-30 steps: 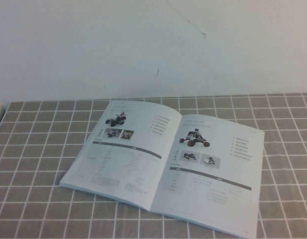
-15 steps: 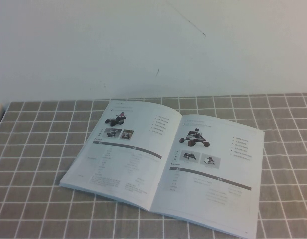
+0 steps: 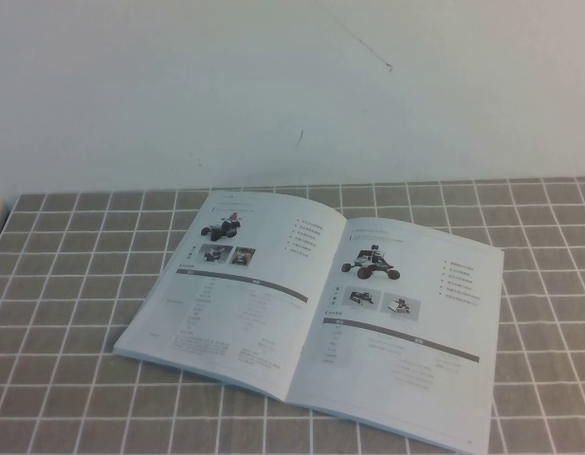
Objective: Close book
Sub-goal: 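Close the open booklet and leave it lying on the table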
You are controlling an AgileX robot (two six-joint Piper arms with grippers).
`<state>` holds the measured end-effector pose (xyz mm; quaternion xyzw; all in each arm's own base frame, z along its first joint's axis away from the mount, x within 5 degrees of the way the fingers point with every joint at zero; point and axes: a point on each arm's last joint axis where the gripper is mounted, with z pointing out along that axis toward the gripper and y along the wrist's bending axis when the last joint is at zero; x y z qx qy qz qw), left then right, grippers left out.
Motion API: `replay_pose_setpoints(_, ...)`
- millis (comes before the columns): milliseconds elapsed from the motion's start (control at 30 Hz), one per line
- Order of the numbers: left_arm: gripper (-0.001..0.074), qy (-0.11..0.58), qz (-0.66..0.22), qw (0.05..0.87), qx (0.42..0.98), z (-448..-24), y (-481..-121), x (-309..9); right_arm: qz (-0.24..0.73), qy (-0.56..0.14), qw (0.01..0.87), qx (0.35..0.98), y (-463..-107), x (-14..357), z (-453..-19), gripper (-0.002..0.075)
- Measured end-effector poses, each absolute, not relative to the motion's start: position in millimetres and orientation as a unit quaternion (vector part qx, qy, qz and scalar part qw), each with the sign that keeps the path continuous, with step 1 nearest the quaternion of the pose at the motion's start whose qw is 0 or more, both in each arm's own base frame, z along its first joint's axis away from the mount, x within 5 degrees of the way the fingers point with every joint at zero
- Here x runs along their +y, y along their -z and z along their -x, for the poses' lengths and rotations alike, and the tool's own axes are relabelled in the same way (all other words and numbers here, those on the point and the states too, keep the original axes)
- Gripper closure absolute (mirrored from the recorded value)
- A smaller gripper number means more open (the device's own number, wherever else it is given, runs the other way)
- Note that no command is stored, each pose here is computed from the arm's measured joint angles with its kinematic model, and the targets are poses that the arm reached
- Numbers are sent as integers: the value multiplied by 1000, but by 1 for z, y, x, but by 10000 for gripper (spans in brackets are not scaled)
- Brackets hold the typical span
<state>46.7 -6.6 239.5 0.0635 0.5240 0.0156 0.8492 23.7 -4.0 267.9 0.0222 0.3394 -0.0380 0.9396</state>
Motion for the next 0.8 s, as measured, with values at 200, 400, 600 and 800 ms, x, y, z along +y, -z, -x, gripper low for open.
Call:
replay_pose_setpoints(200, 739, 0, -55, 856, 515, -46, -241, -7, -16, 41, 944, 327, -269, -3, -22, 729)
replay_pose_setpoints(400, 739, 43, -35, 855, 516, -46, -241, -8, 33, 71, 885, 459, -278, 2, -34, 729)
replay_pose_setpoints(600, 739, 122, 39, 817, 562, -43, -262, -5, 24, 81, 807, 585, -302, -2, -38, 729)
replay_pose_setpoints(800, 739, 94, 38, 793, 601, -46, -291, -3, 13, 70, 716, 695, -304, -6, -70, 729)
